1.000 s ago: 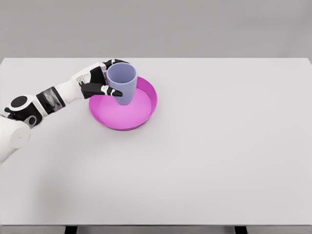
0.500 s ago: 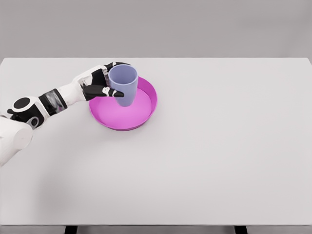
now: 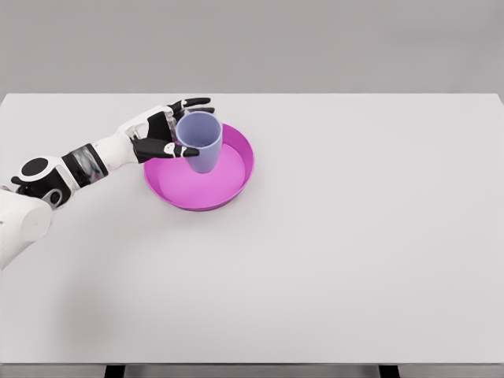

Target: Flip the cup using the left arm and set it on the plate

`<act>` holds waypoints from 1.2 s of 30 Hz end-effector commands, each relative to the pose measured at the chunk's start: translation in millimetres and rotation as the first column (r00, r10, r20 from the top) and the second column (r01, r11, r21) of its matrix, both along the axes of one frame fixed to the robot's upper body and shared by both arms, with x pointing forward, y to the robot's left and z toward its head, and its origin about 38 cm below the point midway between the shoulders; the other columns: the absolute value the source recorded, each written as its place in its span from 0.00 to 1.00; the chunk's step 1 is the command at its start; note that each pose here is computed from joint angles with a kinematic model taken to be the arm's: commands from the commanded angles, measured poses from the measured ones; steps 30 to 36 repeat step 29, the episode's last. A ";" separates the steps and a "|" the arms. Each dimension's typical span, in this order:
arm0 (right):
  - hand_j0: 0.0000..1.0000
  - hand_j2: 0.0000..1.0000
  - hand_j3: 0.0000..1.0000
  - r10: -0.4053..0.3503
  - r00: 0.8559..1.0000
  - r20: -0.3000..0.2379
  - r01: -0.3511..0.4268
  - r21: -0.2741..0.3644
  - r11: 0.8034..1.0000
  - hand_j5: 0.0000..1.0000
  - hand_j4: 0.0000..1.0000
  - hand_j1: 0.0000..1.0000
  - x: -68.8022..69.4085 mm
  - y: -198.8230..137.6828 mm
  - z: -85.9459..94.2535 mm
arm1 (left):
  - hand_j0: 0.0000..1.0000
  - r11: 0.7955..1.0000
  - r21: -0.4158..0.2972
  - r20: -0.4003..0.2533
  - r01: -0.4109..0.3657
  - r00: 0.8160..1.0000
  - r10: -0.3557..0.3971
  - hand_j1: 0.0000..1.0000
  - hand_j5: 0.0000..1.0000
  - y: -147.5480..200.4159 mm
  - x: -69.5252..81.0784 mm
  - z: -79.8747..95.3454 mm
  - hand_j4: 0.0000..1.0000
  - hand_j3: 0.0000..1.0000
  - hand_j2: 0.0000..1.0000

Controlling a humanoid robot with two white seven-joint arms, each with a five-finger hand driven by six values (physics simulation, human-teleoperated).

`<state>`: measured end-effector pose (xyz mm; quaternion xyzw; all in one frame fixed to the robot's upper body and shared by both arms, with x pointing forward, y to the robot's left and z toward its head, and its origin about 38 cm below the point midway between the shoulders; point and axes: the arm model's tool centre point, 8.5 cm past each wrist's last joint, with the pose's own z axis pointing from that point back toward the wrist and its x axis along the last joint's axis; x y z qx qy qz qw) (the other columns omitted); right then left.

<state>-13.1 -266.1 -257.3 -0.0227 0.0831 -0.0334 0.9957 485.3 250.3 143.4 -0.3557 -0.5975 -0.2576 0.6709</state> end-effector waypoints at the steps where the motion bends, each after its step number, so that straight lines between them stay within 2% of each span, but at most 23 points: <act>1: 1.00 1.00 1.00 0.000 1.000 0.000 0.000 0.000 1.000 1.00 1.00 1.00 -0.1 0.0 0.0 | 0.97 1.000 -0.006 0.001 -0.001 1.000 0.001 0.97 0.97 0.6 0.1 1.3 0.97 0.97 0.97; 13: 1.00 1.00 1.00 0.000 1.000 -0.002 0.000 0.000 1.000 1.00 1.00 1.00 -0.3 0.0 0.0 | 1.00 1.000 0.000 0.007 -0.008 1.000 0.008 1.00 1.00 6.8 0.0 4.6 1.00 1.00 1.00; 17: 1.00 1.00 1.00 0.000 1.000 0.000 0.000 0.000 1.000 1.00 1.00 1.00 -0.1 0.0 0.0 | 1.00 1.000 0.006 0.041 -0.023 0.999 0.022 1.00 1.00 21.5 1.9 21.9 1.00 1.00 1.00; 20: 1.00 1.00 1.00 0.000 1.000 0.000 0.000 0.000 1.000 1.00 1.00 1.00 -0.1 0.0 0.0 | 1.00 0.999 0.032 0.091 -0.035 0.995 0.032 1.00 1.00 36.9 6.1 47.1 1.00 1.00 1.00; 21: 1.00 1.00 1.00 0.000 1.000 -0.002 0.000 0.000 1.000 1.00 1.00 1.00 -0.3 0.0 0.0 | 1.00 0.998 0.067 0.135 -0.018 0.991 0.009 1.00 1.00 44.6 -1.2 62.6 1.00 1.00 1.00; 22: 1.00 1.00 1.00 0.000 1.000 0.000 0.000 0.000 1.000 1.00 1.00 1.00 -0.1 0.0 0.0 | 1.00 0.991 0.132 0.181 -0.018 0.984 -0.006 1.00 1.00 62.7 -11.6 80.6 1.00 1.00 1.00; 24: 1.00 1.00 1.00 0.000 1.000 0.000 0.000 0.000 1.000 1.00 1.00 1.00 -0.1 0.0 0.0 | 1.00 0.978 0.211 0.239 0.001 0.970 -0.052 1.00 1.00 80.2 -34.5 109.6 1.00 1.00 1.00; 25: 1.00 1.00 1.00 0.000 1.000 0.000 0.000 0.000 1.000 1.00 1.00 1.00 -0.1 0.0 0.0 | 1.00 0.971 0.240 0.254 0.015 0.964 -0.078 1.00 1.00 85.0 -47.7 118.8 1.00 1.00 1.00; 27: 1.00 1.00 1.00 0.000 1.000 0.000 0.000 0.000 1.000 1.00 1.00 1.00 -0.1 0.0 0.0 | 1.00 0.954 0.301 0.244 -0.008 0.967 -0.068 1.00 1.00 110.5 -67.1 123.2 1.00 1.00 1.00; 29: 1.00 1.00 1.00 0.000 1.000 -0.002 0.000 0.000 1.000 1.00 1.00 1.00 -0.3 0.0 0.0 | 1.00 0.928 0.371 0.271 -0.043 0.960 -0.064 1.00 1.00 124.3 -75.1 116.0 1.00 1.00 1.00; 36: 1.00 1.00 1.00 0.000 1.000 -0.002 0.000 0.000 1.000 1.00 1.00 1.00 -0.3 0.0 0.0 | 1.00 0.928 0.371 0.271 -0.043 0.960 -0.064 1.00 1.00 124.3 -75.1 116.0 1.00 1.00 1.00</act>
